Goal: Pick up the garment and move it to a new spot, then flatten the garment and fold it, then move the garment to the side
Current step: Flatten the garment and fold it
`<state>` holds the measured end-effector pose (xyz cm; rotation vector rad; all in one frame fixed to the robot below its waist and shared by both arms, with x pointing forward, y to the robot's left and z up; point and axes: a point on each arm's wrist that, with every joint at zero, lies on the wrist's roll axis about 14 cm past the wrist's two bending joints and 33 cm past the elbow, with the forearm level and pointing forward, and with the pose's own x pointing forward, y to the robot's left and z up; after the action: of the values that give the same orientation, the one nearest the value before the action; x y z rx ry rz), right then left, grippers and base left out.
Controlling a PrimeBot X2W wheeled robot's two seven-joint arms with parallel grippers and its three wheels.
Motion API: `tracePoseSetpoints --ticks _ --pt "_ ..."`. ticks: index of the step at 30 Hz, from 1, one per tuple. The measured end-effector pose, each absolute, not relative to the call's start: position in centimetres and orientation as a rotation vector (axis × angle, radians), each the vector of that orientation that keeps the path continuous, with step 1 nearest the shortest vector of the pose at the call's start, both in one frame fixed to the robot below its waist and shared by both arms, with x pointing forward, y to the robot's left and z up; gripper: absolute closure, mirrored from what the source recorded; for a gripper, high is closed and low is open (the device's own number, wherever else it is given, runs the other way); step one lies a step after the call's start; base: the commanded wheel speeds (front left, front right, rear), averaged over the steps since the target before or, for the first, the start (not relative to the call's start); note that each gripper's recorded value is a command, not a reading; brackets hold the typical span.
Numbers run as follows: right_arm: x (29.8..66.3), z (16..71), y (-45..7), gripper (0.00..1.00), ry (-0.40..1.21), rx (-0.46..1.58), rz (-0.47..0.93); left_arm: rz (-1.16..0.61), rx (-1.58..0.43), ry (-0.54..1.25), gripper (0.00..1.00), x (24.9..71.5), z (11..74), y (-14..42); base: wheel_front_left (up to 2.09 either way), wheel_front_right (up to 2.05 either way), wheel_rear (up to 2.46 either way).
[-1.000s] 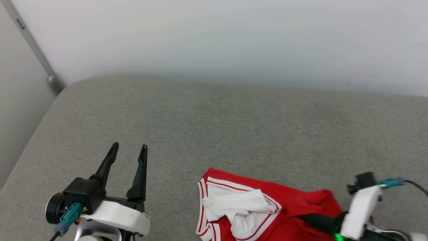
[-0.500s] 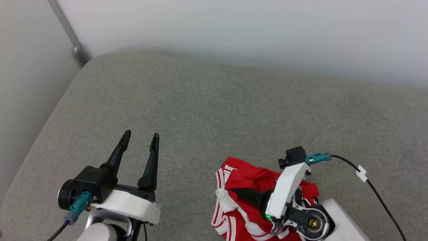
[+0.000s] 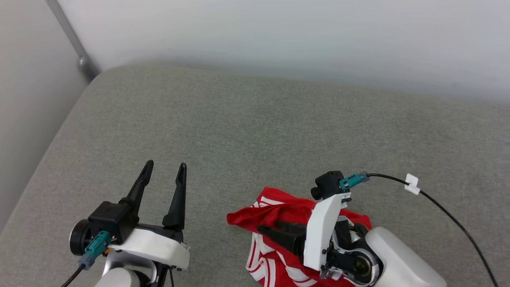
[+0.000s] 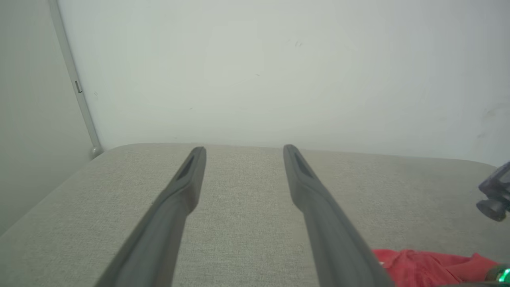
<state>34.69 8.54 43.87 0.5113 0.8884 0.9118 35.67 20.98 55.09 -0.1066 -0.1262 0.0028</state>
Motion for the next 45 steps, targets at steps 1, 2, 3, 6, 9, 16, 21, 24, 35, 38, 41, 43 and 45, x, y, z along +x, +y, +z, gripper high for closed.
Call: tracePoseSetpoints --ticks 1,2,3,6,9,16,21,24,35,38,41,43,45 --pt "34.8 44.1 7.9 0.00 0.871 0.461 0.917 -0.001 -0.108 -0.127 0.00 35.6 55.1 20.8 0.00 0.00 0.00" --pt "34.8 44.3 7.4 0.00 0.858 0.427 0.921 -0.005 -0.111 -0.126 0.00 35.5 55.1 20.6 0.00 0.00 0.00" --pt "34.9 44.7 6.7 0.00 0.837 0.392 0.922 -0.008 -0.112 -0.126 0.00 35.5 55.1 20.5 0.00 0.00 0.00" --pt "35.8 46.6 4.7 0.00 0.720 0.298 0.906 -0.020 -0.114 -0.133 0.00 35.5 55.4 20.0 0.00 0.00 0.00" --pt "37.6 48.9 1.5 0.00 0.554 0.216 0.825 -0.029 -0.115 -0.134 0.00 35.4 55.4 19.6 0.00 0.00 0.00" --pt "40.1 53.3 -8.4 0.00 0.214 0.084 0.491 -0.045 -0.117 -0.124 0.00 35.7 55.2 18.8 0.00 0.00 0.00" --pt "39.2 55.3 -14.6 0.00 0.059 0.056 0.273 -0.030 -0.116 -0.112 0.00 35.7 54.8 19.0 0.00 0.00 0.00" --pt "38.2 56.4 -17.1 0.00 -0.028 0.062 0.185 -0.018 -0.112 -0.111 0.00 35.7 54.6 19.2 0.00 0.00 0.00" --pt "34.4 54.4 -18.2 0.00 -0.029 0.108 0.116 -0.003 -0.085 -0.083 0.00 34.4 53.0 19.3 0.00 0.00 0.00" --pt "34.3 54.7 -18.0 0.00 -0.036 0.107 0.118 -0.002 -0.089 -0.083 0.00 34.4 52.8 19.3 0.00 0.00 0.00" --pt "34.3 54.8 -17.7 0.00 -0.034 0.102 0.126 0.001 -0.090 -0.084 0.00 34.5 52.8 19.3 0.00 0.00 0.00" --pt "34.4 55.0 -17.6 0.00 -0.038 0.099 0.128 -0.001 -0.092 -0.084 0.00 34.5 52.8 19.3 0.00 0.00 0.00" --pt "34.4 55.0 -17.6 0.00 -0.034 0.099 0.127 0.002 -0.088 -0.085 0.00 34.5 52.8 19.4 0.00 0.00 0.00"
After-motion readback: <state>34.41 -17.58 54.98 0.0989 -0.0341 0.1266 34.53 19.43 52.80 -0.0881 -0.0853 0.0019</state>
